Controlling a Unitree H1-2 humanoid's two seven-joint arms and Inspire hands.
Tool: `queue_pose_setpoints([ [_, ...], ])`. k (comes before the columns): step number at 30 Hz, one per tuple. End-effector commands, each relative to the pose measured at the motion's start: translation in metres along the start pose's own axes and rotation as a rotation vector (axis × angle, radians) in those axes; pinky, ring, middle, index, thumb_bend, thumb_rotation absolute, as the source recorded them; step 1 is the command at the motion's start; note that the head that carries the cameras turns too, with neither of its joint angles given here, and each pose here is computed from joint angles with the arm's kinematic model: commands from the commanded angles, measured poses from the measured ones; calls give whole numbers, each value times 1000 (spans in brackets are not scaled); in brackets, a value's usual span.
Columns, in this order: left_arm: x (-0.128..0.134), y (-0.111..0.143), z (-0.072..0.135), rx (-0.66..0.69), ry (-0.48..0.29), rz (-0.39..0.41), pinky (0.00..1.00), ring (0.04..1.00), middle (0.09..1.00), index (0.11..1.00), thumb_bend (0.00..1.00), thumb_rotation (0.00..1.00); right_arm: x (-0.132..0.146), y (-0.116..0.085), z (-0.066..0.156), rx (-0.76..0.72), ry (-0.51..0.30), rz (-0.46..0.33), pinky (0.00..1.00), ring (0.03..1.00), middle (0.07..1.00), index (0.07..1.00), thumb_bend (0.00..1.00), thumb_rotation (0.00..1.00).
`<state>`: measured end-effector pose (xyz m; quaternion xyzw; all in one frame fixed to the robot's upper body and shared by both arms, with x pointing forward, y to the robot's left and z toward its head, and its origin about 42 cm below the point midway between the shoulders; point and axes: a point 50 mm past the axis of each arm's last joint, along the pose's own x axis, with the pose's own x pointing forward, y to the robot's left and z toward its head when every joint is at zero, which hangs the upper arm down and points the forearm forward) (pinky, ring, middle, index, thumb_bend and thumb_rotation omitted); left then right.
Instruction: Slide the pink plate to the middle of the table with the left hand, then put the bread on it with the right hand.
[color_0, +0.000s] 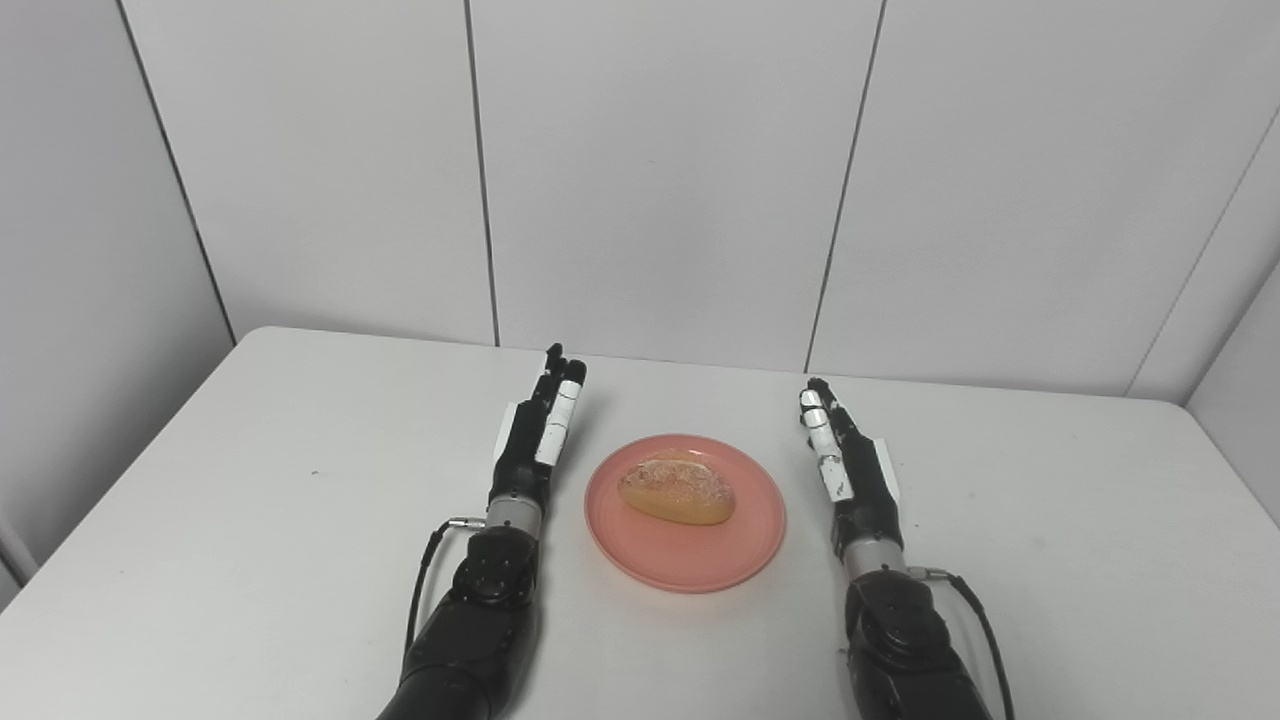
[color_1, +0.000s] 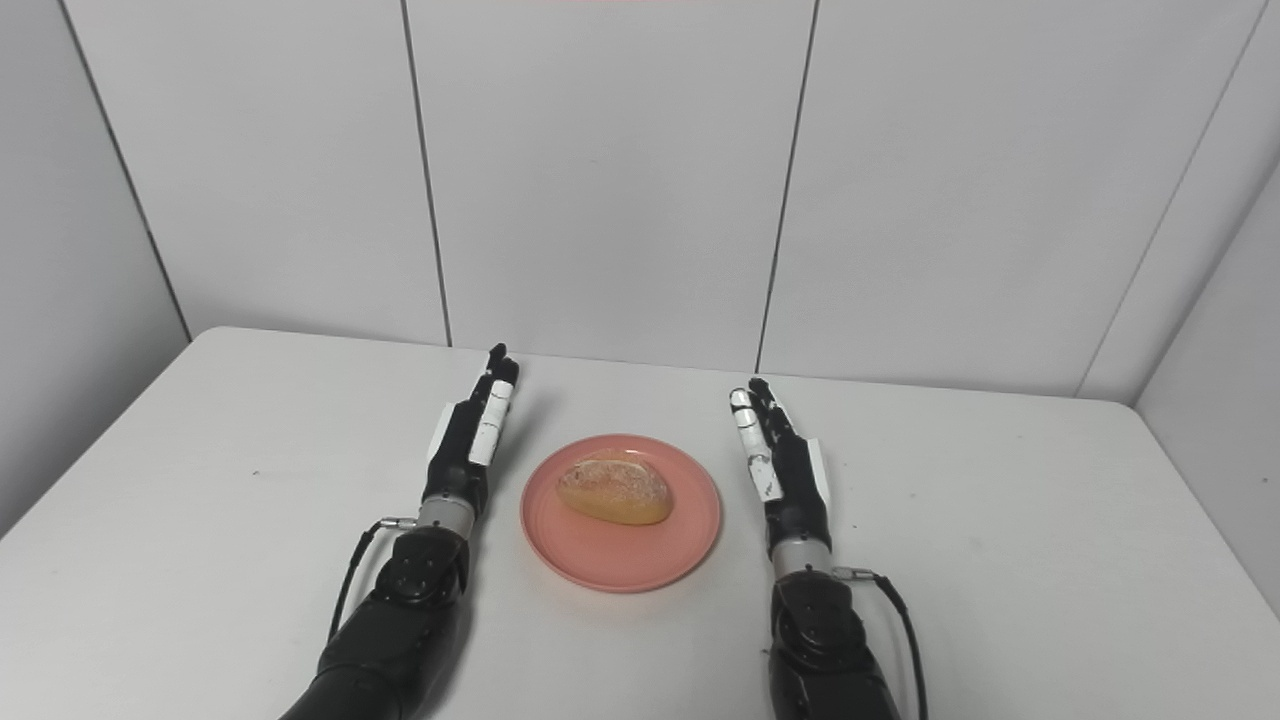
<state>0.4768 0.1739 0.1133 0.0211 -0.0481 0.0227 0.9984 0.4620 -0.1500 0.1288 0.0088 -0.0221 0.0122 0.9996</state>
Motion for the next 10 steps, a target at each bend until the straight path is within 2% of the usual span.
queue_pose_setpoints([
  [1, -15, -6, -15, 14, 18, 28, 1000, 1000, 1000, 991, 763, 976, 11, 6, 21, 41, -116, 10, 975, 921, 906, 918, 764, 992],
  [6, -15, -7, -15, 38, 34, 42, 1000, 1000, 1000, 980, 742, 993, 8, 2, 11, 32, -94, 1, 980, 932, 906, 895, 745, 933],
  [10, -13, -6, -14, 46, 57, 40, 1000, 1000, 998, 961, 793, 999, 5, 3, 6, 5, -97, -3, 968, 943, 916, 898, 741, 917],
])
